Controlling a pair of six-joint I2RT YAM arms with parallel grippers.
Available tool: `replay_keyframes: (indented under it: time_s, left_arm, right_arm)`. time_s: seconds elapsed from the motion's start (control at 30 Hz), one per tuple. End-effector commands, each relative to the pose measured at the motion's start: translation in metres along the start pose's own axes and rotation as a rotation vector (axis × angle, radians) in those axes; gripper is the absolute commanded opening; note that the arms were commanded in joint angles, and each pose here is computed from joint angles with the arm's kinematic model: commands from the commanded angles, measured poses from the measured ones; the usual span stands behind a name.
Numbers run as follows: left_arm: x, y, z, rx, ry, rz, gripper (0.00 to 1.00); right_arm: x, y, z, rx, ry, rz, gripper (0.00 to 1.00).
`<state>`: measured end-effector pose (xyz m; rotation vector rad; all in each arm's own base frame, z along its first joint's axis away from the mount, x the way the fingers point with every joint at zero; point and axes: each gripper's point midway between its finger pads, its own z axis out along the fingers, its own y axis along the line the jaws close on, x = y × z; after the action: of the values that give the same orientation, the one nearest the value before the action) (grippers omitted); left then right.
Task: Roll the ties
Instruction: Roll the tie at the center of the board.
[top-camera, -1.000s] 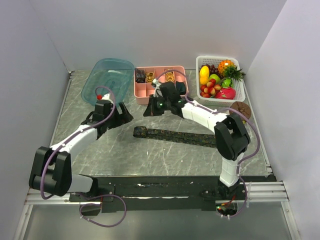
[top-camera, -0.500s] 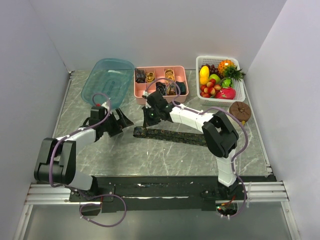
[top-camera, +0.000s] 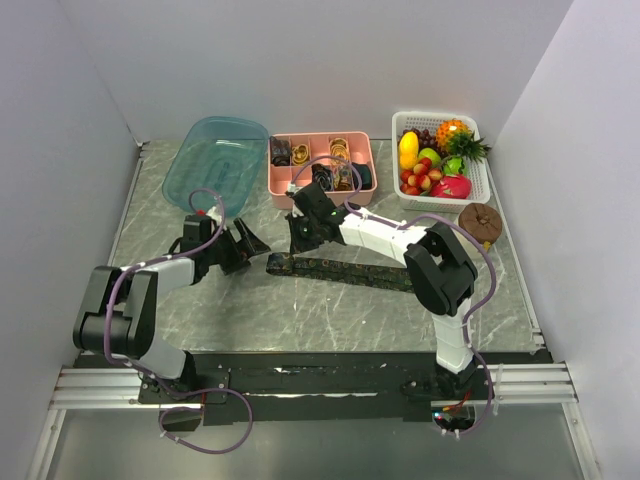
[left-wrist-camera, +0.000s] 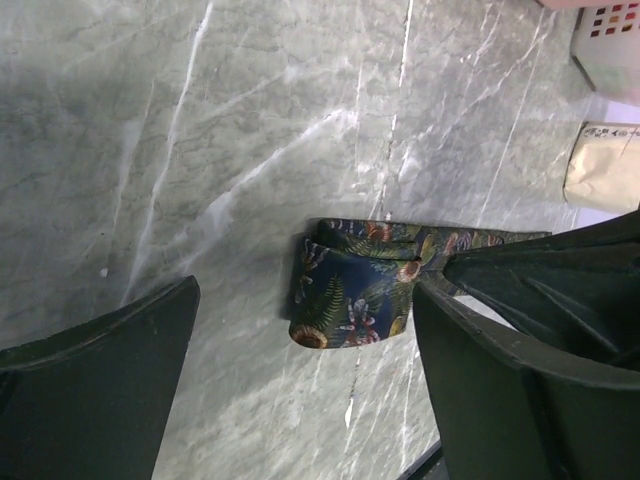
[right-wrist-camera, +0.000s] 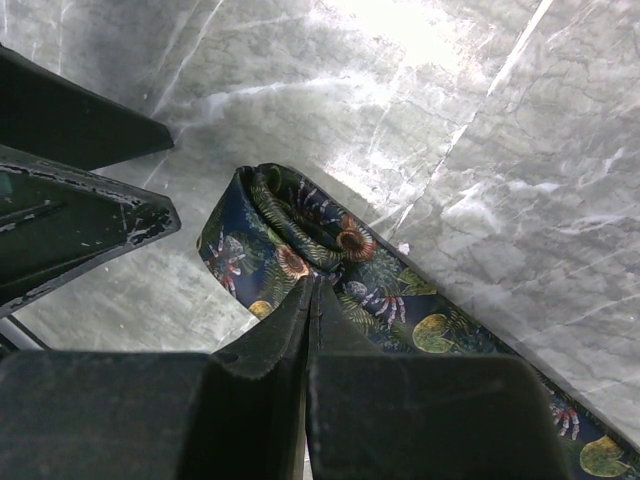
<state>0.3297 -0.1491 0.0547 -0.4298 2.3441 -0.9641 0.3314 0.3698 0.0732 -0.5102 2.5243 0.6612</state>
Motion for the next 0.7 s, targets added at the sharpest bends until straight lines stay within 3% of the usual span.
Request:
replay_keyframes:
  time_s: [0.0,0.67]
  left_arm:
    - [0.002,-0.004,0.005,0.05,0.005,0.012,0.91]
    - [0.028,0.006,0.028,0.012,0.077,0.033,0.8]
  right_arm:
    - [-0.006,0.009,-0.005,-0.013,-0.027,-0.019,0.0]
    - [0.02,0.001,0.016,-0.001,0.032,-0.007,0.0]
